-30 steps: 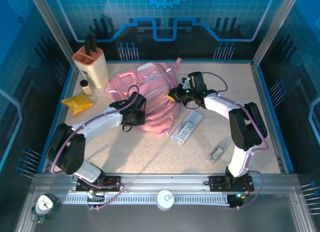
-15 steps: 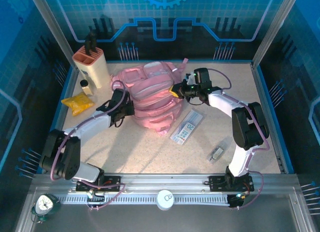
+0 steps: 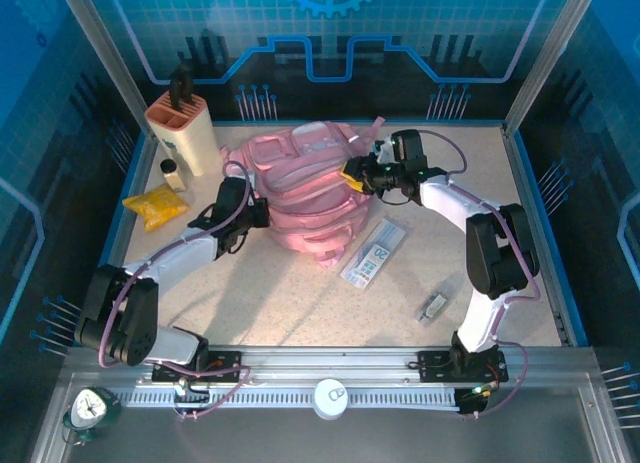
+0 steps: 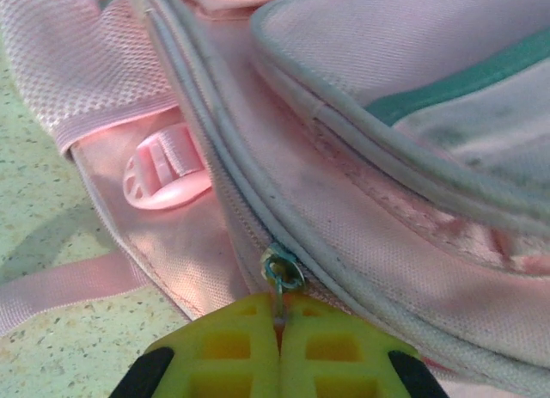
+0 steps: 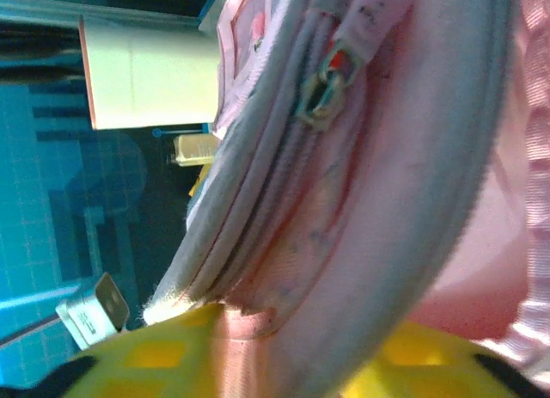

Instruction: Pack the student bag

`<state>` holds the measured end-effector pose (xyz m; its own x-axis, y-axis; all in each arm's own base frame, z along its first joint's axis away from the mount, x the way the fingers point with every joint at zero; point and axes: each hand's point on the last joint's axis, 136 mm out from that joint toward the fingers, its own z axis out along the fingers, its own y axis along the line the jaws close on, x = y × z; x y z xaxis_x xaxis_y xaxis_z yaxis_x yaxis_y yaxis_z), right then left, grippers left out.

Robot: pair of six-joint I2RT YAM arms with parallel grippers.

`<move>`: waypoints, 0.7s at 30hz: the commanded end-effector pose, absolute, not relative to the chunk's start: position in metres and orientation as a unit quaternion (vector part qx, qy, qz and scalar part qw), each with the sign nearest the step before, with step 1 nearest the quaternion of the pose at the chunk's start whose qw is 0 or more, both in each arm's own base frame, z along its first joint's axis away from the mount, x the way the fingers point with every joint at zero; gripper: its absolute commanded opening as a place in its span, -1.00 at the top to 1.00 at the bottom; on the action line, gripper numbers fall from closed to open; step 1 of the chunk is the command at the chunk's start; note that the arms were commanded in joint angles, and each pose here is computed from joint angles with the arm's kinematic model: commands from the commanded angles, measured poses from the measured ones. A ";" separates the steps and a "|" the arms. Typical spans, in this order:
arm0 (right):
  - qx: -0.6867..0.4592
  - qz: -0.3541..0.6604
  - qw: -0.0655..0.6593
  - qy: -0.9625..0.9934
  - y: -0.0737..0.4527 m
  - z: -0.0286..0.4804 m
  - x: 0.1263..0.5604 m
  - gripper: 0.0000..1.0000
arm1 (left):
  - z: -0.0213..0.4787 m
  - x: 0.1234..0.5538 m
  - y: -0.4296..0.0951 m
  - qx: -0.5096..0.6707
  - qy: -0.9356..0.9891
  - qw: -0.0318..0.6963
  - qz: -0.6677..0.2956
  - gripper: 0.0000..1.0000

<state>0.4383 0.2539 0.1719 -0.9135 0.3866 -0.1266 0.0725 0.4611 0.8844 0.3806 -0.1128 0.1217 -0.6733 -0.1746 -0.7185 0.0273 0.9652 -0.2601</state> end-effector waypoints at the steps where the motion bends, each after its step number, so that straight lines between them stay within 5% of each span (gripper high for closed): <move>1: 0.111 0.506 0.183 0.836 0.281 0.187 0.429 -0.01 | 0.146 0.392 -0.139 0.017 0.897 0.421 -0.138 1.00; 7: 0.100 0.489 0.196 0.844 0.308 0.181 0.410 0.21 | 0.145 0.394 -0.159 0.053 0.902 0.407 -0.134 1.00; 12: 0.103 0.476 0.194 0.852 0.297 0.170 0.411 1.00 | 0.144 0.388 -0.165 0.086 0.905 0.397 -0.126 1.00; 21: 0.117 0.459 0.190 0.860 0.249 0.169 0.420 1.00 | 0.130 0.401 -0.099 0.052 0.922 0.382 -0.026 1.00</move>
